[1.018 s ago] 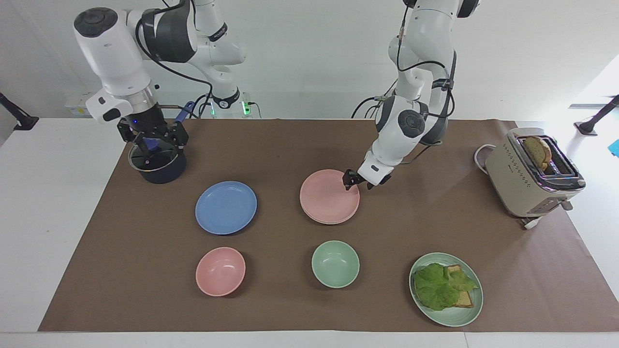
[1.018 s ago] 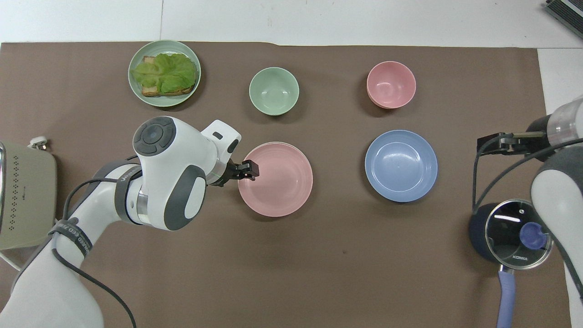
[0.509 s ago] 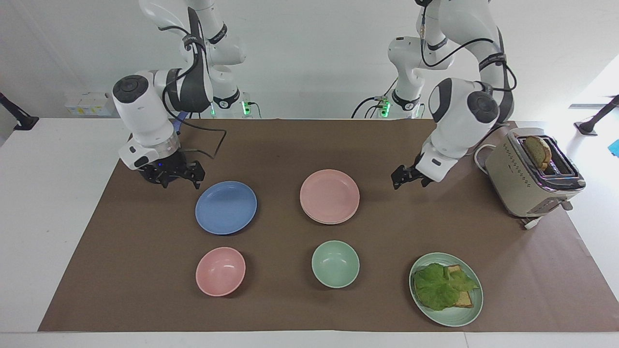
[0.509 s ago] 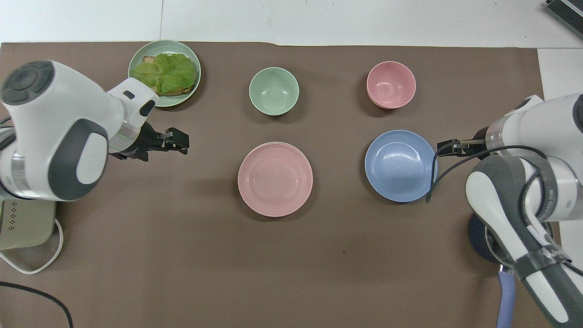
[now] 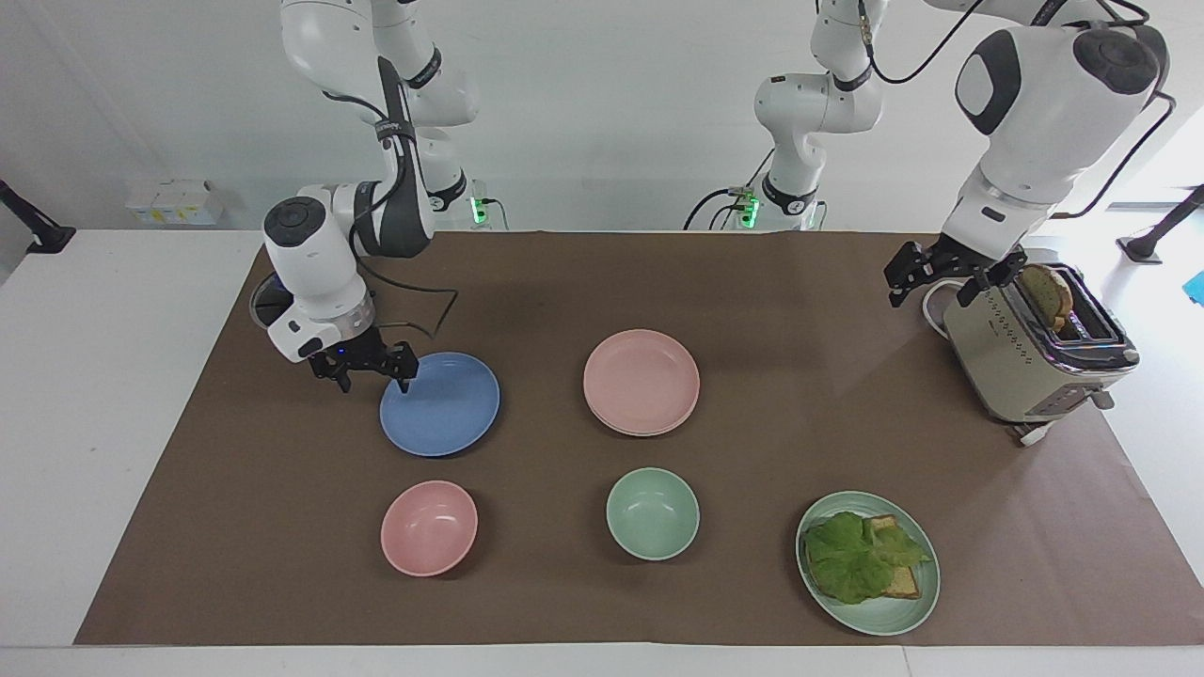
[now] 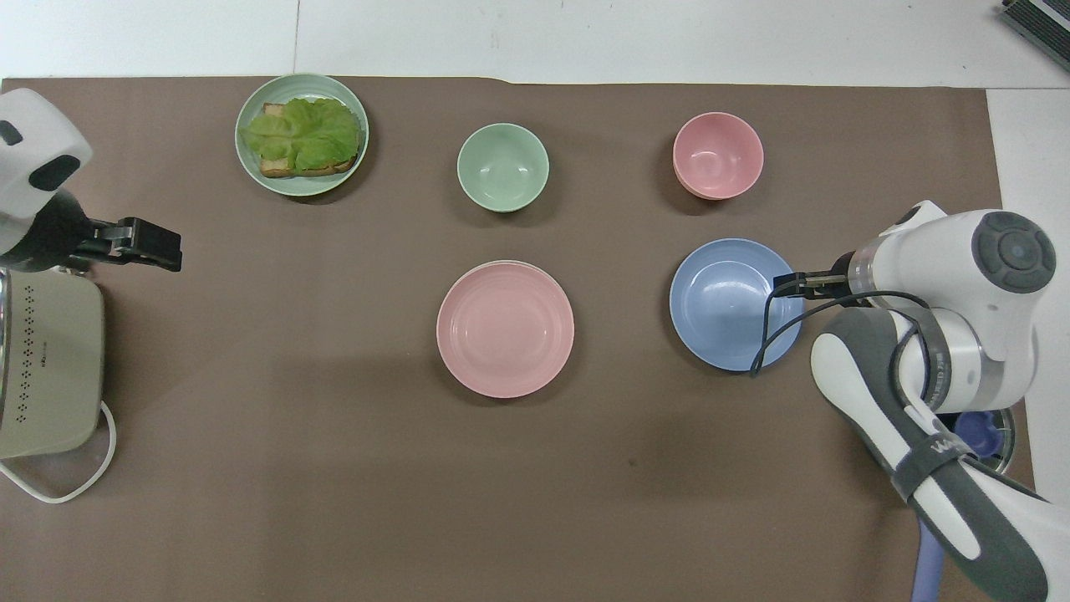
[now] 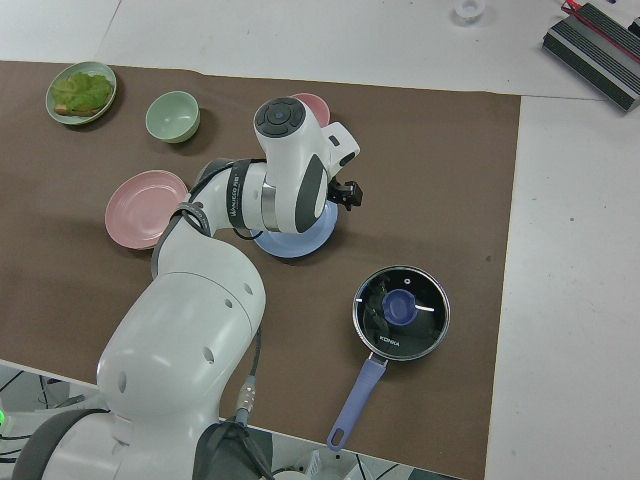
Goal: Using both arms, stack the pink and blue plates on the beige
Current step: 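Withdraw the left gripper while the right gripper grasps the blue plate rim, then lift the blue plate with the right gripper toward the pink plate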
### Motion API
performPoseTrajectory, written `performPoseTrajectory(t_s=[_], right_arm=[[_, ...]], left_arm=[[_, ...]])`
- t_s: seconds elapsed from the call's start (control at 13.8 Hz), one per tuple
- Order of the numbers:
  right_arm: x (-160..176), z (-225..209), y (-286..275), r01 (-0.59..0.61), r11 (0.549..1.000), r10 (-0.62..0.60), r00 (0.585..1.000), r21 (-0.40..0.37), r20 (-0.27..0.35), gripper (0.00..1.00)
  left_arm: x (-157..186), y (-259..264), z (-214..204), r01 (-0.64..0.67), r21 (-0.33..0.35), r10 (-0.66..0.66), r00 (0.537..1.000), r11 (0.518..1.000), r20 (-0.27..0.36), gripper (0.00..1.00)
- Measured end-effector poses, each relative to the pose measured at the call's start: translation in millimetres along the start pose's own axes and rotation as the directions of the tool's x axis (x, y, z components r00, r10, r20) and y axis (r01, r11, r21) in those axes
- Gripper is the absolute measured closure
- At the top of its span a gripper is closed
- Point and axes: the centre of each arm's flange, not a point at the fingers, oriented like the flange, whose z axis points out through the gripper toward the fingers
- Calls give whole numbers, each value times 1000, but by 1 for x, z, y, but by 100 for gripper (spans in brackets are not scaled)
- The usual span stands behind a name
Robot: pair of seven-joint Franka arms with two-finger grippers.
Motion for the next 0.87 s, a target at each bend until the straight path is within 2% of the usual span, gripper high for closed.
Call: performPoseTrajectory(t_s=[0.36, 0.73, 0.8, 0.87], right_arm=[[-9, 19, 5, 13, 1000, -12, 1000, 9, -12, 0], [-18, 48, 9, 3, 990, -1, 1000, 141, -10, 0], [-19, 51, 12, 0, 987, 1, 1000, 158, -9, 4], [-19, 52, 16, -9, 985, 11, 1000, 171, -10, 4]], left_arm=[[-2, -19, -5, 14, 0, -14, 1000, 1000, 7, 0], [-3, -18, -6, 12, 0, -12, 1000, 1000, 9, 0], [-3, -18, -6, 11, 0, -11, 1000, 1000, 9, 0], [-3, -18, -7, 12, 0, -12, 1000, 1000, 9, 0]])
